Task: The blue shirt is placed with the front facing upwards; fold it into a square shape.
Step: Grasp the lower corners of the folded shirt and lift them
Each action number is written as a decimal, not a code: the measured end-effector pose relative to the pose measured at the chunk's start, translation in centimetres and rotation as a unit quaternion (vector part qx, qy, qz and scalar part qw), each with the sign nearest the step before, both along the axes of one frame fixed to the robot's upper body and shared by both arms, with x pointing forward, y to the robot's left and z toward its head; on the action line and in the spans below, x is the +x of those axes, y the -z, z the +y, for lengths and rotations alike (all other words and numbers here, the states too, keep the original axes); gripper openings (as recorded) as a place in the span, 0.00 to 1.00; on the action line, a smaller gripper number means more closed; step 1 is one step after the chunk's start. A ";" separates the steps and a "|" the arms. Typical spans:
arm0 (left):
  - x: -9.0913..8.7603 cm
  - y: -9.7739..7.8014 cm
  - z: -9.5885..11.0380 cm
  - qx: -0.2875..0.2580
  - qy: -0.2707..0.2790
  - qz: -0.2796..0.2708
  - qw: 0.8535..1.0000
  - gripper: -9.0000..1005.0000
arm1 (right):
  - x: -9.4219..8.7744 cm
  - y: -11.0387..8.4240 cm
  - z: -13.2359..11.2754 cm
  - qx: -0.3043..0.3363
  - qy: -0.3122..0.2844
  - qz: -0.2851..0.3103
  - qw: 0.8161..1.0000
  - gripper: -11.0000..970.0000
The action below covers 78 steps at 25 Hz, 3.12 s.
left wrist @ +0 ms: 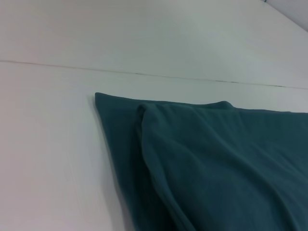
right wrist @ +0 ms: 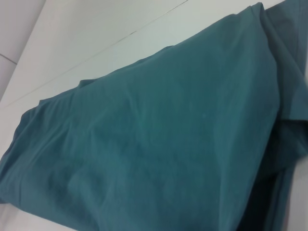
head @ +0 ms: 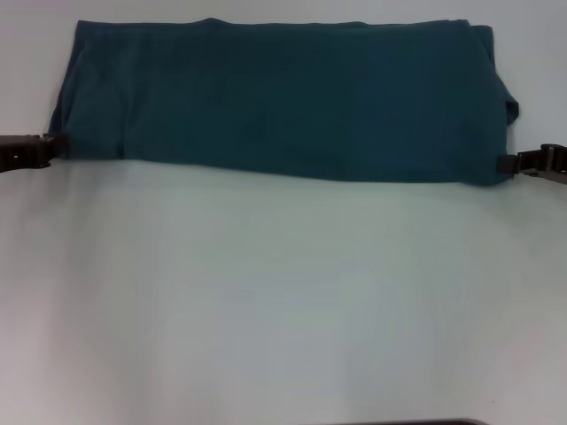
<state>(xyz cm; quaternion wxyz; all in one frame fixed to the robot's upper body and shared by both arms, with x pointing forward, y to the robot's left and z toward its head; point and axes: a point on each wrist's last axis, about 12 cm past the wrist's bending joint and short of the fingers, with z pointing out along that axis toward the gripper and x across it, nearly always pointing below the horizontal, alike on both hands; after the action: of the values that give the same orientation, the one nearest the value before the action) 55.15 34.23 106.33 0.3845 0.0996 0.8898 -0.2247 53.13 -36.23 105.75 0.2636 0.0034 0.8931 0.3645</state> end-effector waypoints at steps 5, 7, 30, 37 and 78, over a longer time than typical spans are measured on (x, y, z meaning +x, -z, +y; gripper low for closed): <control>0.0 0.0 0.0 0.000 0.000 0.000 1.000 0.01 | 0.0 0.0 0.0 0.000 -0.001 -0.001 1.000 0.04; 0.0 0.0 0.1 0.000 -0.002 -0.001 1.000 0.01 | 0.0 0.0 0.0 0.000 -0.001 -0.002 1.000 0.04; -2.1 -1.2 1.4 -0.027 0.058 0.025 0.998 0.01 | -2.0 0.2 -1.6 0.019 0.017 -0.012 1.000 0.05; -3.7 -1.5 1.9 -0.035 0.076 0.033 0.996 0.02 | -3.4 0.2 -2.5 0.027 0.020 -0.015 0.999 0.05; -7.6 -1.3 3.0 -0.035 0.131 0.073 0.988 0.11 | -11.3 1.7 -5.4 0.058 0.069 -0.032 0.995 0.06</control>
<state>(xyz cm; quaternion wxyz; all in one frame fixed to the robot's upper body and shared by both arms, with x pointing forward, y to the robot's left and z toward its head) 47.55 37.22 107.67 0.2887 0.1852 0.8862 -0.3113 41.87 -41.68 104.03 0.3162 0.0683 0.8591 0.3967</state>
